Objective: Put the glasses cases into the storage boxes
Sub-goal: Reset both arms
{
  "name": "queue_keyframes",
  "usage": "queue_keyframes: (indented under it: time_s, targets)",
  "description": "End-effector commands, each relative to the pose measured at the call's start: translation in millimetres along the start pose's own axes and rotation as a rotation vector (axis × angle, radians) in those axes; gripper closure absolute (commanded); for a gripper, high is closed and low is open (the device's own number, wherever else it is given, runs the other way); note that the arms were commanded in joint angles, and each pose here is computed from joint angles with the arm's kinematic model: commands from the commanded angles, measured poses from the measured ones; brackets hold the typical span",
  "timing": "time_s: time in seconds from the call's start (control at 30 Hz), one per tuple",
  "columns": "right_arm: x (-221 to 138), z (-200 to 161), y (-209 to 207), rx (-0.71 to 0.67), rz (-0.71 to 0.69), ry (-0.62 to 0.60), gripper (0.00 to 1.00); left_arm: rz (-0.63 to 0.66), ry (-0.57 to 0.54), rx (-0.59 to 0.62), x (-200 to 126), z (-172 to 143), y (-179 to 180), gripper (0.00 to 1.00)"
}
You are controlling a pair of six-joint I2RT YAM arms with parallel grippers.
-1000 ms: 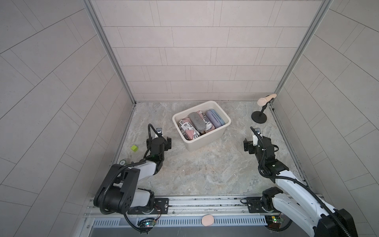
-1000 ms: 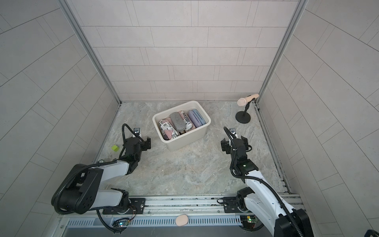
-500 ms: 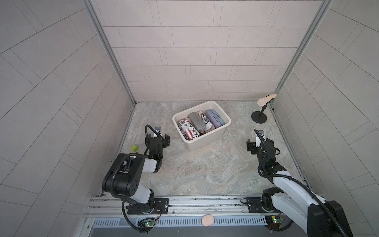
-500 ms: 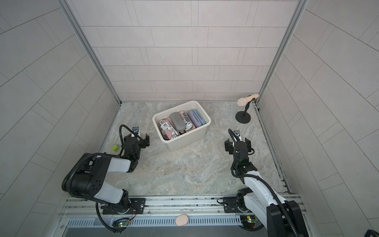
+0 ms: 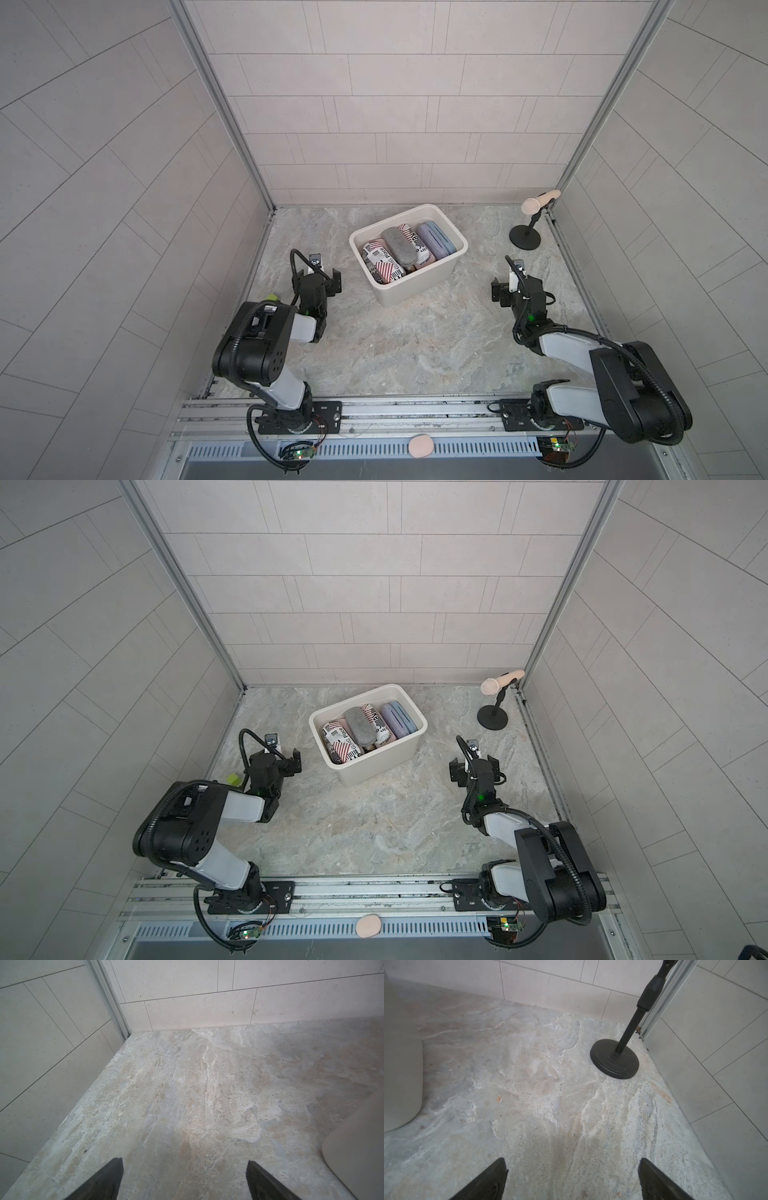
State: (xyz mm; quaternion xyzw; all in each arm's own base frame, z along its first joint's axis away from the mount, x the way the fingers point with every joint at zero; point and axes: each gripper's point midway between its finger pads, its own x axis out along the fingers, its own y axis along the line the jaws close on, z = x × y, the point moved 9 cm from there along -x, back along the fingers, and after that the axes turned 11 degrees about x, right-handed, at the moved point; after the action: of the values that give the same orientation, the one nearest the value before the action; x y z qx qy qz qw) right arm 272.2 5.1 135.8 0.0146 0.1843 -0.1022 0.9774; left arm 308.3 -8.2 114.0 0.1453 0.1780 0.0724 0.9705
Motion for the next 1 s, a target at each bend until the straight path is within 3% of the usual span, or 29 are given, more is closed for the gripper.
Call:
queue_keyframes:
  time_s: [0.0, 0.13, 0.23, 0.3, 0.4, 0.97]
  targets:
    - [7, 4, -5, 0.059, -0.041, -0.091, 0.0, 0.0, -0.01, -0.006, 2, 4, 1, 0.0]
    - [33, -4, -2, 0.044, -0.074, -0.081, 0.0, 0.0, -0.01, -0.006, 2, 4, 2, 0.0]
    - [44, 6, -6, 0.07, -0.089, 0.064, 0.0, -0.001, -0.011, -0.006, 2, 4, 1, 0.0]
    - [45, 2, -5, 0.056, -0.074, 0.018, 0.0, 0.0, -0.011, -0.006, 2, 4, 1, 0.0]
    - [44, 4, -6, 0.068, -0.086, 0.063, 0.0, 0.0, -0.01, -0.006, 2, 4, 1, 0.0]
    - [42, 5, -4, 0.056, -0.091, 0.047, 0.0, -0.003, -0.012, -0.005, 2, 5, 1, 0.0]
